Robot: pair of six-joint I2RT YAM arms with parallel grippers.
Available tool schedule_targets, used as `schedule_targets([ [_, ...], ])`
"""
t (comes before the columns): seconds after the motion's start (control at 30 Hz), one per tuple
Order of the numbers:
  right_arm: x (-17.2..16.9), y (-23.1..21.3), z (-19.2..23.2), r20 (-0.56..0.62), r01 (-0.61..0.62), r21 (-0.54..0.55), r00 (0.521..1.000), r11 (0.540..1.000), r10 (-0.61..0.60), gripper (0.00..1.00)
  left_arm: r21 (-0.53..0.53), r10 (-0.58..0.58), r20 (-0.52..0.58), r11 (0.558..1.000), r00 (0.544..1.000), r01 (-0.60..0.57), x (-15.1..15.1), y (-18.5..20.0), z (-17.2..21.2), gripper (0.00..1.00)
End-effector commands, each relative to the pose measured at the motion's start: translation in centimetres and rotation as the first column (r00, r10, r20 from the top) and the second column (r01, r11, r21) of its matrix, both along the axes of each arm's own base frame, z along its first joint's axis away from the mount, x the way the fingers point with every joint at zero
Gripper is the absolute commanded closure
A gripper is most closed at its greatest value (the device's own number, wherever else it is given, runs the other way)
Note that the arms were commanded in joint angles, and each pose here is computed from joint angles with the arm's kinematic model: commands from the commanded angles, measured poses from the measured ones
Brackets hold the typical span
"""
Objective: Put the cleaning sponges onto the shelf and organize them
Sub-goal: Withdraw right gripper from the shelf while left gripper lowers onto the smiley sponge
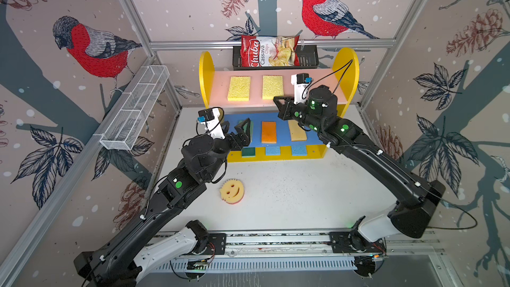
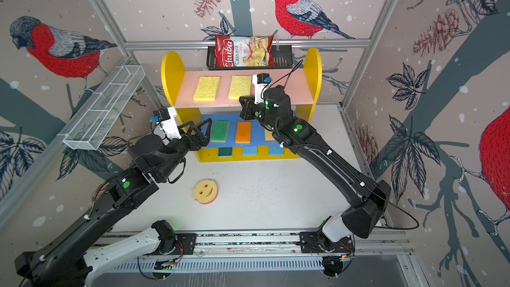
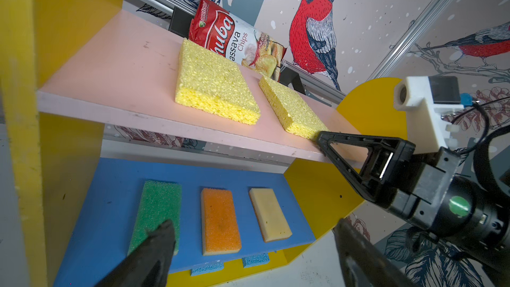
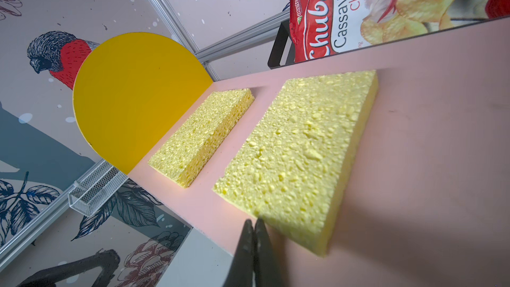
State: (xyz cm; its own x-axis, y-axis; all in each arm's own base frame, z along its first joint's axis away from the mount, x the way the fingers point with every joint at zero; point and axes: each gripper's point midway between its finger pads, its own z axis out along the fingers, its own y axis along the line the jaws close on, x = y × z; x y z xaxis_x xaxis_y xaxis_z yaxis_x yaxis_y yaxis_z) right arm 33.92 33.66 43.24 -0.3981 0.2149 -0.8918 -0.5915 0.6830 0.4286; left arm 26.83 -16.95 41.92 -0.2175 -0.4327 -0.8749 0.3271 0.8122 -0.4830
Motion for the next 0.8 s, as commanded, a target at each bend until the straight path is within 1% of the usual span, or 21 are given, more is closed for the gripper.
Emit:
schedule_targets([
  [0.0, -0.3, -0.4, 0.6, 0.013, 0.002, 0.015, 1.0, 1.0, -0.002, 1.0, -0.002, 0.022, 0.009, 1.0, 1.0, -0.022, 0.0, 0.5, 0.2, 0.11],
  [0.23, -1.5, -1.8, 2.2, 0.042, 0.005, 0.053, 0.999, 0.999, -0.007, 1.0, 0.015, 0.043, 0.008, 0.999, 0.999, -0.043, -0.4, 1.3, 0.3, 0.11],
  [0.33, -3.0, -3.3, 3.8, 0.077, 0.007, 0.08, 0.997, 0.997, -0.013, 1.0, 0.027, 0.107, 0.014, 0.994, 0.994, -0.107, -1.1, 3.4, 1.2, 0.11],
  [0.4, -4.0, -5.2, 4.5, 0.111, 0.041, 0.106, 0.992, 0.994, -0.053, 1.0, 0.02, 0.172, 0.022, 0.985, 0.985, -0.172, -2.0, 5.6, 1.8, 0.11],
  [0.43, -4.7, -6.5, 5.1, 0.131, 0.063, 0.126, 0.988, 0.99, -0.08, 0.98, 0.01, 0.198, 0.027, 0.98, 0.98, -0.198, -2.5, 6.6, 2.0, 0.11],
  [0.47, -5.1, -7.8, 5.2, 0.144, 0.101, 0.142, 0.982, 0.985, -0.122, 0.93, 0.001, 0.227, 0.028, 0.974, 0.973, -0.227, -3.0, 7.6, 2.1, 0.12],
  [0.53, -5.6, -10.6, 5.1, 0.168, 0.184, 0.187, 0.962, 0.965, -0.216, 0.79, -0.007, 0.29, 0.007, 0.957, 0.957, -0.29, -3.7, 9.5, 1.3, 0.12],
  [0.57, -5.9, -12.1, 4.9, 0.174, 0.231, 0.213, 0.947, 0.949, -0.269, 0.74, -0.007, 0.323, -0.014, 0.946, 0.946, -0.323, -4.1, 10.5, 0.5, 0.13],
  [0.6, -6.1, -13.4, 4.7, 0.176, 0.272, 0.237, 0.932, 0.933, -0.317, 0.72, -0.002, 0.354, -0.037, 0.935, 0.935, -0.354, -4.3, 11.3, -0.4, 0.13],
  [0.67, -6.5, -15.1, 4.4, 0.175, 0.32, 0.263, 0.912, 0.91, -0.371, 0.7, 0.021, 0.393, -0.088, 0.92, 0.916, -0.392, -4.5, 12.1, -2.3, 0.13],
  [0.77, -6.6, -15.6, 3.4, 0.163, 0.341, 0.25, 0.908, 0.906, -0.386, 0.63, 0.095, 0.442, -0.174, 0.897, 0.88, -0.432, -4.7, 12.9, -5.5, 0.12],
])
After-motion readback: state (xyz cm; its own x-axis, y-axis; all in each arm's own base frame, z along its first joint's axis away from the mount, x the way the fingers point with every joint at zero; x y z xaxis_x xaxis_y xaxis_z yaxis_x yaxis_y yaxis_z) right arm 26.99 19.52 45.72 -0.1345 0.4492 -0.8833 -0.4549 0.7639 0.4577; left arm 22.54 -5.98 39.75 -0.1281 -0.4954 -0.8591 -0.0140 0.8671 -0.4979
